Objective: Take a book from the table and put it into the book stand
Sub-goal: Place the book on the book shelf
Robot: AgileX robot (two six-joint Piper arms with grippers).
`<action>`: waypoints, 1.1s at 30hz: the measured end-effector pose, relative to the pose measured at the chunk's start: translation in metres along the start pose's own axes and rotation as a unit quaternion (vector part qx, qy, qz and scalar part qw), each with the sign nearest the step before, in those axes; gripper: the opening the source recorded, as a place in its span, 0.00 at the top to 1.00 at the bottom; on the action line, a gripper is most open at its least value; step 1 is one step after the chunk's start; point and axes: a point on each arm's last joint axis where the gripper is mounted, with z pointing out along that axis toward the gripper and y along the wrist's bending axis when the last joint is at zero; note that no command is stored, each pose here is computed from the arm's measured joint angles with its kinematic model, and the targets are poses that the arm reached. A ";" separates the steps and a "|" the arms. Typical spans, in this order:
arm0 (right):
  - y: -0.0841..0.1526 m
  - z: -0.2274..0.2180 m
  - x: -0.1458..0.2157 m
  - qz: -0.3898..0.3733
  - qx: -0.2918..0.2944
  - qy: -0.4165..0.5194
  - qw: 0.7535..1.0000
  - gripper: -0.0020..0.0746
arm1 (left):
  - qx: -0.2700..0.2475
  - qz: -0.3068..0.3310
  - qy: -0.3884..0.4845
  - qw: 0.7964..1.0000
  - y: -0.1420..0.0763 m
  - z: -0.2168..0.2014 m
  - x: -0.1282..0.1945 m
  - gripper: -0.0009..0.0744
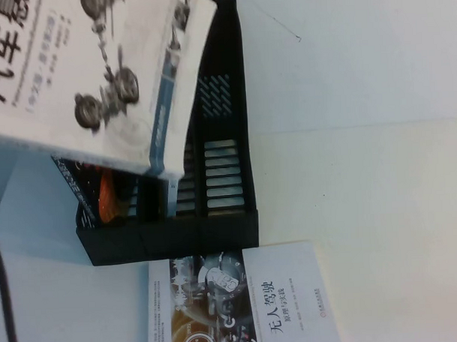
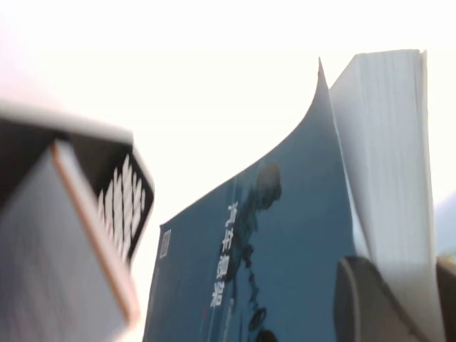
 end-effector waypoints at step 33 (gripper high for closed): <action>0.004 0.000 -0.003 0.004 -0.020 -0.016 1.000 0.96 | 0.061 -0.009 -0.054 0.997 -0.031 0.073 -0.034 0.83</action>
